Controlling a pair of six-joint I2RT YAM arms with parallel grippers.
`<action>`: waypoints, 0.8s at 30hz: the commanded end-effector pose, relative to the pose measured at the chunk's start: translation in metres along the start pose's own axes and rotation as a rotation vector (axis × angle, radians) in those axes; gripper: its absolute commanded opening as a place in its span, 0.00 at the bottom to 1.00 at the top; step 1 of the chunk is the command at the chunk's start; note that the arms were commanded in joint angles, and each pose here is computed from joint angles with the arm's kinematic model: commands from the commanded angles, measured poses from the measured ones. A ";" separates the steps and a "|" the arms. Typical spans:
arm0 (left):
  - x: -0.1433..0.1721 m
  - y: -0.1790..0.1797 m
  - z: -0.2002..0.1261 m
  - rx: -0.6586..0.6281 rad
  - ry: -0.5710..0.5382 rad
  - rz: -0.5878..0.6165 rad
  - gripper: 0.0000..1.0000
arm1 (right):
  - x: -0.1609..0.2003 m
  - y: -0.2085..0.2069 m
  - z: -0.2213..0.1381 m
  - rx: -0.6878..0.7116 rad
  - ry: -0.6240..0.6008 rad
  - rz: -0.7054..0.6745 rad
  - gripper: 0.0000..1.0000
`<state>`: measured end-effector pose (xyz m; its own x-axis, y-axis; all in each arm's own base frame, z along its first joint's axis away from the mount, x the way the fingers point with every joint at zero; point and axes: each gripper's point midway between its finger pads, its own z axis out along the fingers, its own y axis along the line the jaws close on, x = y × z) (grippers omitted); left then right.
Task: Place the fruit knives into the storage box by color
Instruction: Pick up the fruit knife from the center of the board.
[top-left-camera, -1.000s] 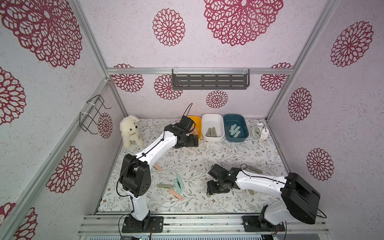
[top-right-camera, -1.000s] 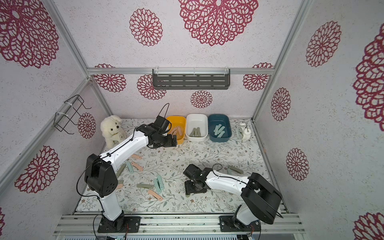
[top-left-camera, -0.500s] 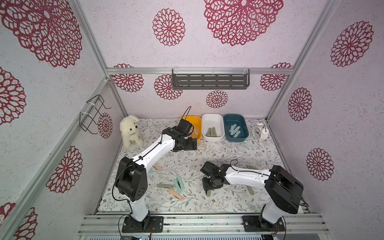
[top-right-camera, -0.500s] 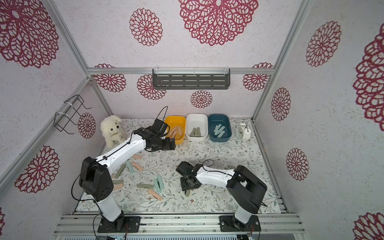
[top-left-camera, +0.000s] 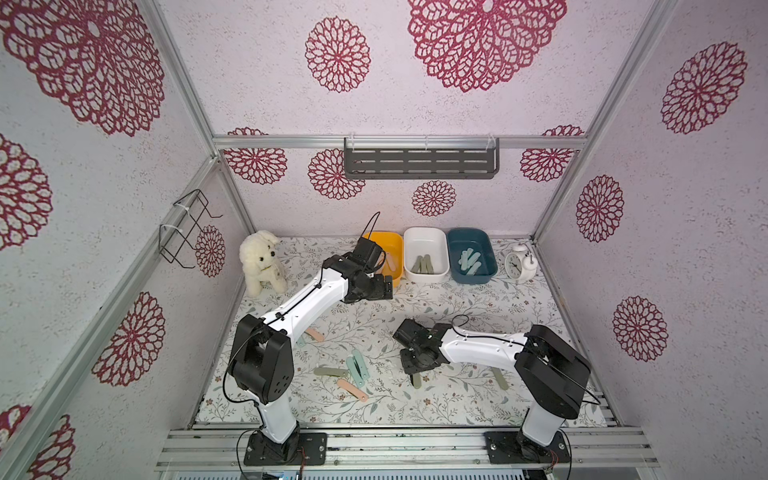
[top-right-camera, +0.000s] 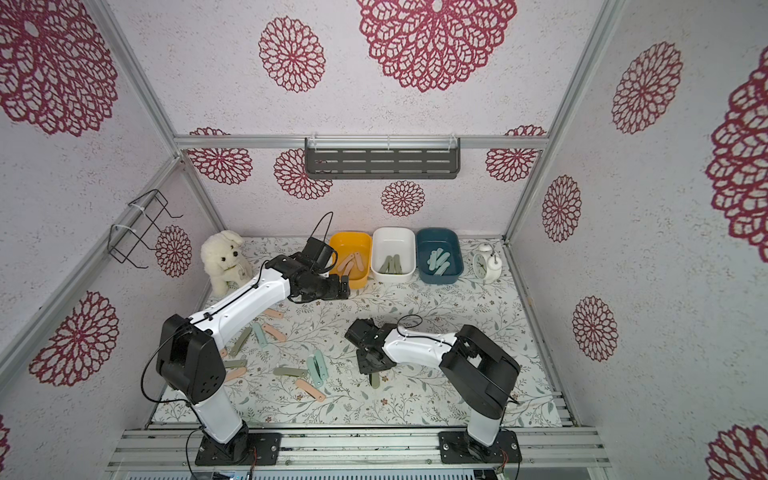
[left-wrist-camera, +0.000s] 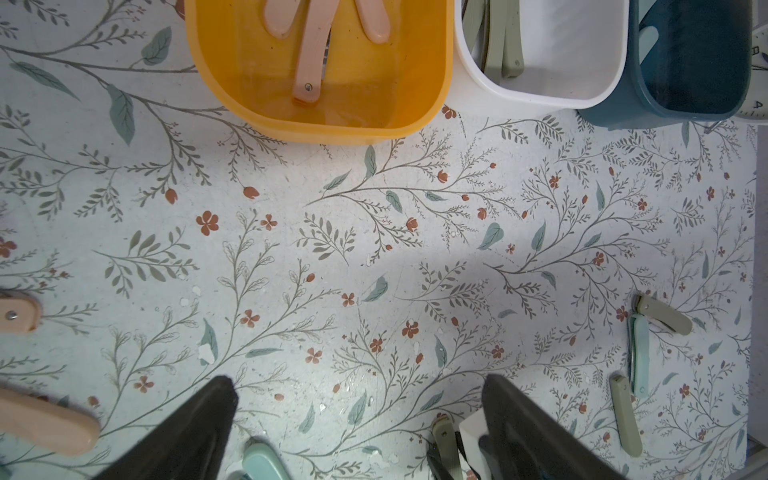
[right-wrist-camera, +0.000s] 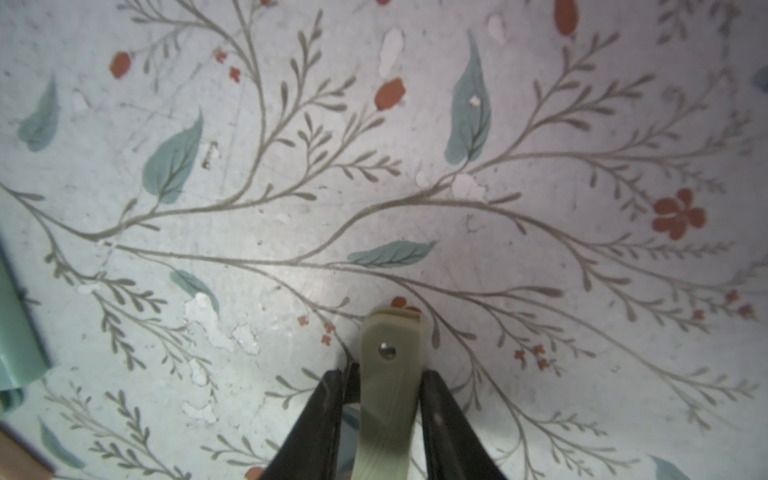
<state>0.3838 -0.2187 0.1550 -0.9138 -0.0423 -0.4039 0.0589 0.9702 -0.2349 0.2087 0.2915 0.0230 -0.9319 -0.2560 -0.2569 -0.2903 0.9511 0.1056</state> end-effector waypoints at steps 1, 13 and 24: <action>-0.011 0.004 -0.006 0.011 -0.047 -0.001 0.97 | 0.008 -0.010 0.015 0.060 0.044 -0.024 0.41; -0.004 0.011 -0.004 0.015 -0.038 -0.010 0.97 | 0.005 -0.021 0.024 0.126 0.052 -0.028 0.28; -0.006 0.015 -0.005 0.027 -0.040 -0.021 0.97 | -0.019 -0.026 0.012 0.121 0.005 -0.001 0.13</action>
<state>0.3833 -0.2054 0.1407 -0.9181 -0.0618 -0.3915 0.0371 0.9700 -0.2402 0.2340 0.2926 0.0240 -0.9208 -0.2508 -0.2987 -0.2784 0.9590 0.0528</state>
